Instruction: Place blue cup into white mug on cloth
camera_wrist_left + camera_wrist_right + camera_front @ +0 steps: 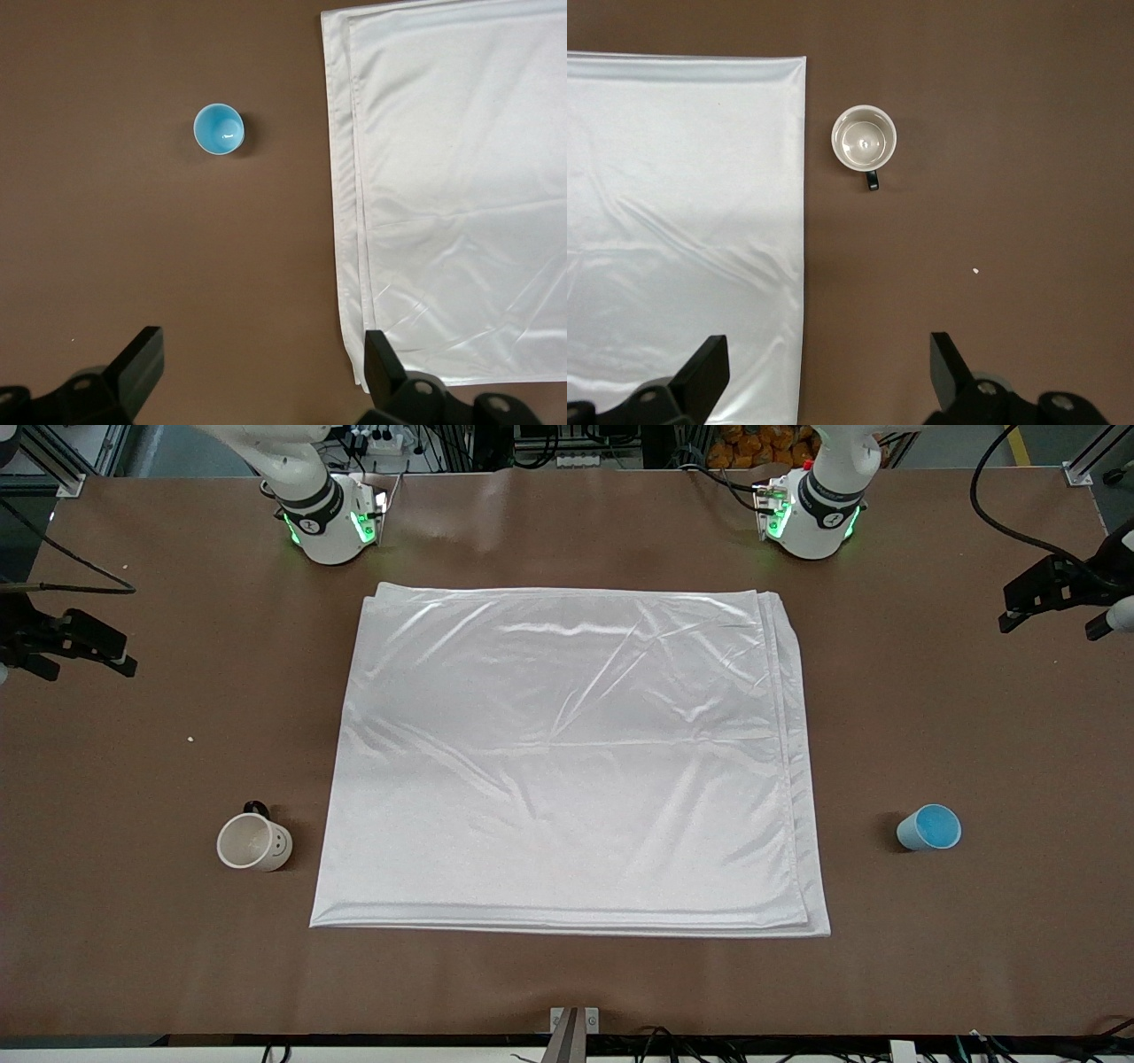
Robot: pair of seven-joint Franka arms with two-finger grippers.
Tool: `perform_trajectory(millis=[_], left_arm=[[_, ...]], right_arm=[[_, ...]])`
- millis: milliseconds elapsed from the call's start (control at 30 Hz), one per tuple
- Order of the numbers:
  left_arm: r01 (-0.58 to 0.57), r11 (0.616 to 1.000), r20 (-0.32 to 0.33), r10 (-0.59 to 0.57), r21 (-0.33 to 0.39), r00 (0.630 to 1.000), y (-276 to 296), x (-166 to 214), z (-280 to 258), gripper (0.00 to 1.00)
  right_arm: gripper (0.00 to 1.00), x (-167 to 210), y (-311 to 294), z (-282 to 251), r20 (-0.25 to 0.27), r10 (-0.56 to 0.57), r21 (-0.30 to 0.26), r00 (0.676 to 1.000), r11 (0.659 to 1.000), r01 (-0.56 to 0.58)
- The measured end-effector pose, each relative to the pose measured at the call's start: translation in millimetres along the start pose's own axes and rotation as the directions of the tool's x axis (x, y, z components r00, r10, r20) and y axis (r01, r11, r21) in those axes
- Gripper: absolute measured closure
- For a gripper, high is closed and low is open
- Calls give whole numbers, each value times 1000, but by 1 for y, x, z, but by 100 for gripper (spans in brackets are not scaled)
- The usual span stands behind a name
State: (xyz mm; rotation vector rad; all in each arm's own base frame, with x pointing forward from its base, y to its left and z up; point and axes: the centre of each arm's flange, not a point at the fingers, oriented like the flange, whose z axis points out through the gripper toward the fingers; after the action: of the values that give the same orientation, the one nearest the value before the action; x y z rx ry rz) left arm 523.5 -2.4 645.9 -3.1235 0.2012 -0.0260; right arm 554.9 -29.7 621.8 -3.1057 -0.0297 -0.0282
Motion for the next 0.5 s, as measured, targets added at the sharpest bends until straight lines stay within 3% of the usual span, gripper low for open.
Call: perform_trajectory(millis=[500], left_arm=[[0, 1000, 19, 0, -1, 1000, -1, 2, 7, 0]], right_arm=[[0, 1, -1, 1, 2, -2, 0, 1000, 1000, 2]])
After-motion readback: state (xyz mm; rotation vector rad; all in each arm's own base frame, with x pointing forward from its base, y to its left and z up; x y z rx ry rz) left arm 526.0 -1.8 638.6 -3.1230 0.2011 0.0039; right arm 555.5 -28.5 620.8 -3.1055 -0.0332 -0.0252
